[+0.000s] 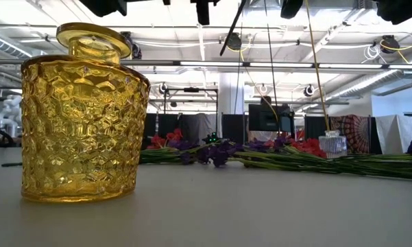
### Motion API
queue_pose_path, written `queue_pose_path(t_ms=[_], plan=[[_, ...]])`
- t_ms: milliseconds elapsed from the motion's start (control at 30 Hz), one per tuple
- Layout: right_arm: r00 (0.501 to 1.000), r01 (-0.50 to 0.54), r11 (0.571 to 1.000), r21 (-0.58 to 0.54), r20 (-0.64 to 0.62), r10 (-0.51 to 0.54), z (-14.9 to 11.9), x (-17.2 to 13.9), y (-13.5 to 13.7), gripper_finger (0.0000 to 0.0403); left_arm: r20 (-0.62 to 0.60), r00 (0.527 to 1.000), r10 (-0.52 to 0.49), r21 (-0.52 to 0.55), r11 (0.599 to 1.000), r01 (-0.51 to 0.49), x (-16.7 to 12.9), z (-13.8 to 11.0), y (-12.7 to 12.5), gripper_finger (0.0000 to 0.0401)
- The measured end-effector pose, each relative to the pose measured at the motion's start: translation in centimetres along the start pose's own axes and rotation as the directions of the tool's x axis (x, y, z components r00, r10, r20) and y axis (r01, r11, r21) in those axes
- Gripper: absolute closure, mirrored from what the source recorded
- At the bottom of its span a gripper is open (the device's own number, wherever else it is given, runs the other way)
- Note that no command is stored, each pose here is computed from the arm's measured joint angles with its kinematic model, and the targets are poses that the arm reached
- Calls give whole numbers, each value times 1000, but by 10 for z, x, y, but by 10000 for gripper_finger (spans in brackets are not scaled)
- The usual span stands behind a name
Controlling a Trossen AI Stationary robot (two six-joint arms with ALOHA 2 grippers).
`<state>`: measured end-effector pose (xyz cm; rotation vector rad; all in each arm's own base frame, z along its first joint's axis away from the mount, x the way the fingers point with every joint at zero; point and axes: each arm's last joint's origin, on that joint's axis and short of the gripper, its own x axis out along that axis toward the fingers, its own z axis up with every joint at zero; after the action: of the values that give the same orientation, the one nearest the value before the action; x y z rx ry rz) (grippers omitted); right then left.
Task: Sort flowers into vase by color
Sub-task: Put the bottom left red flower into the transparent vase
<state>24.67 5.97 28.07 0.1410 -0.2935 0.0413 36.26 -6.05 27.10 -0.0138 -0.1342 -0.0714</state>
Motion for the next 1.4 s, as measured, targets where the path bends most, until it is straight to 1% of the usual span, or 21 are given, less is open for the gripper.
queue_pose_path(t_ms=[133, 200, 367, 433, 600, 700, 800, 867, 967, 1100, 1200, 1333, 1400], plan=[[1000, -1, 1000, 0, 0, 1, 0, 0, 0, 375, 0, 1000, -3, -1, 1000, 3, 0, 0, -1, 374], [1000, -3, 1000, -4, 1, 3, 0, 0, 0, 392, 1, 1000, -5, -1, 1000, 5, 0, 0, -2, 374], [1000, -3, 1000, -9, -3, 3, 0, 0, 0, 398, -4, 1000, -6, 0, 1000, 6, 0, 0, -2, 372], [1000, -1, 1000, -11, -4, 1, 0, 0, 0, 399, -5, 1000, -6, 0, 1000, 6, 0, 0, -2, 363], [1000, 5, 1000, -14, -7, -5, -1, 0, 0, 401, -14, 1000, -6, 2, 1000, 6, 0, -1, -2, 312], [1000, 6, 1000, -24, -8, -6, 1, -1, 0, 401, -52, 999, -6, 8, 1000, 7, -2, -1, -2, 283], [999, 37, 998, -42, -18, -37, 6, -4, -2, 402, -82, 997, -4, 13, 1000, 5, -6, 4, -2, 264], [997, 68, 996, -61, -44, -71, 9, -8, -3, 402, -91, 996, 6, 15, 1000, -4, -9, 9, -1, 259], [991, 96, 992, -83, -82, -103, 15, -15, -5, 402, -127, 990, 58, 27, 998, -55, -16, 17, 1, 258], [979, 145, 983, -109, -131, -158, 24, -27, -9, 402, -198, 966, 165, 63, 986, -156, -29, 27, 6, 258], [963, 192, 973, -131, -166, -212, 29, -37, -12, 403, -260, 935, 243, 98, 969, -225, -39, 33, 9, 257], [930, 274, 946, -171, -204, -306, 36, -51, -18, 402, -319, 891, 322, 141, 946, -292, -53, 39, 12, 257], [908, 321, 928, -187, -217, -357, 39, -58, -21, 402, -341, 872, 352, 145, 936, -321, -58, 41, 13, 257]])
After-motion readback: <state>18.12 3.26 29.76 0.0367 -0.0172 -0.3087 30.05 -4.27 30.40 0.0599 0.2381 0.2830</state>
